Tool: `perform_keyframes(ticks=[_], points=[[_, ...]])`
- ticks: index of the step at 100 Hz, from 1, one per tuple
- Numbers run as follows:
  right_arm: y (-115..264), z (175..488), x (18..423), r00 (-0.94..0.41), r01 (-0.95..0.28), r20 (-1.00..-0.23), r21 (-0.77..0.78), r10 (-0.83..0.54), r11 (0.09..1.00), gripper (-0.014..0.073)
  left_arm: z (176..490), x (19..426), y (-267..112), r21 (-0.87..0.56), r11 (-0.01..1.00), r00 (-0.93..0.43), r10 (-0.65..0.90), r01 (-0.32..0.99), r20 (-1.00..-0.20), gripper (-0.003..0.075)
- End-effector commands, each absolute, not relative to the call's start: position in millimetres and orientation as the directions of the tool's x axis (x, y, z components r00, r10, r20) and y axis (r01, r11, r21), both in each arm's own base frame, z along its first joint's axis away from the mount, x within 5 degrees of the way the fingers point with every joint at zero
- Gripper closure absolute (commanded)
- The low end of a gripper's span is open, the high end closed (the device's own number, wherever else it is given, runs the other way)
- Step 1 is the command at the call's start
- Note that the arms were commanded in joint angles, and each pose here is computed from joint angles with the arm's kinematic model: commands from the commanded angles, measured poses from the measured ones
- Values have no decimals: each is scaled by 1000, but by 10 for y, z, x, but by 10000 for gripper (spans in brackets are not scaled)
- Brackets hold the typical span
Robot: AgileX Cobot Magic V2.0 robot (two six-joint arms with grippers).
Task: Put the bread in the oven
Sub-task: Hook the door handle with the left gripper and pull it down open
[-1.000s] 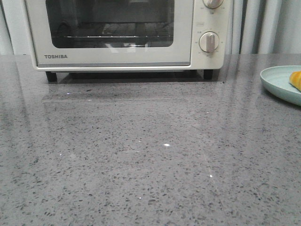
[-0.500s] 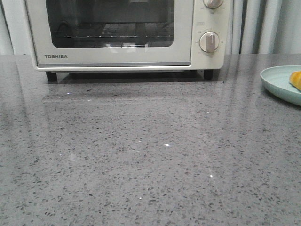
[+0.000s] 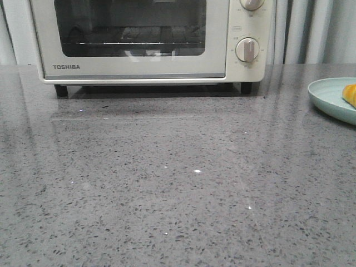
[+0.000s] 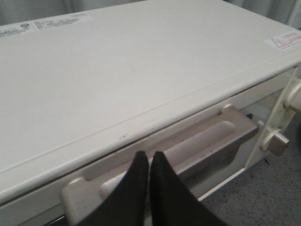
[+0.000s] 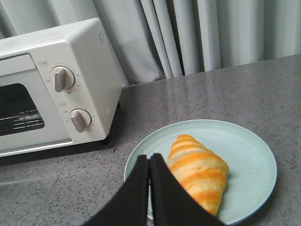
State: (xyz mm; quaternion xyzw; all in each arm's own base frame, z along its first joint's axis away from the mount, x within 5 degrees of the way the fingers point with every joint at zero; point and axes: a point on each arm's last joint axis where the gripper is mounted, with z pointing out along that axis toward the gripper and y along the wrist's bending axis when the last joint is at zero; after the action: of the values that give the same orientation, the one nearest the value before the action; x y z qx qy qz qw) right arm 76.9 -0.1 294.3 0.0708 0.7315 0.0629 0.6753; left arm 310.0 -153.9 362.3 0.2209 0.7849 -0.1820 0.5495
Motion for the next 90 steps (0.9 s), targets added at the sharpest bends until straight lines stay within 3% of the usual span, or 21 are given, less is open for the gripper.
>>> perform_keyframes(ticks=[1,54,90], points=[[-6,3121,776,14,6,-985,169,169,986,643,3806,3033,-1524,-52,826,-270,124,562,-955,741],[-5,3109,776,1,8,-985,171,171,985,643,3613,2888,-1503,-35,792,-342,223,609,-913,742],[-5,3109,776,1,8,-985,171,171,985,643,3279,2681,-1415,-59,792,-425,262,608,-867,742]])
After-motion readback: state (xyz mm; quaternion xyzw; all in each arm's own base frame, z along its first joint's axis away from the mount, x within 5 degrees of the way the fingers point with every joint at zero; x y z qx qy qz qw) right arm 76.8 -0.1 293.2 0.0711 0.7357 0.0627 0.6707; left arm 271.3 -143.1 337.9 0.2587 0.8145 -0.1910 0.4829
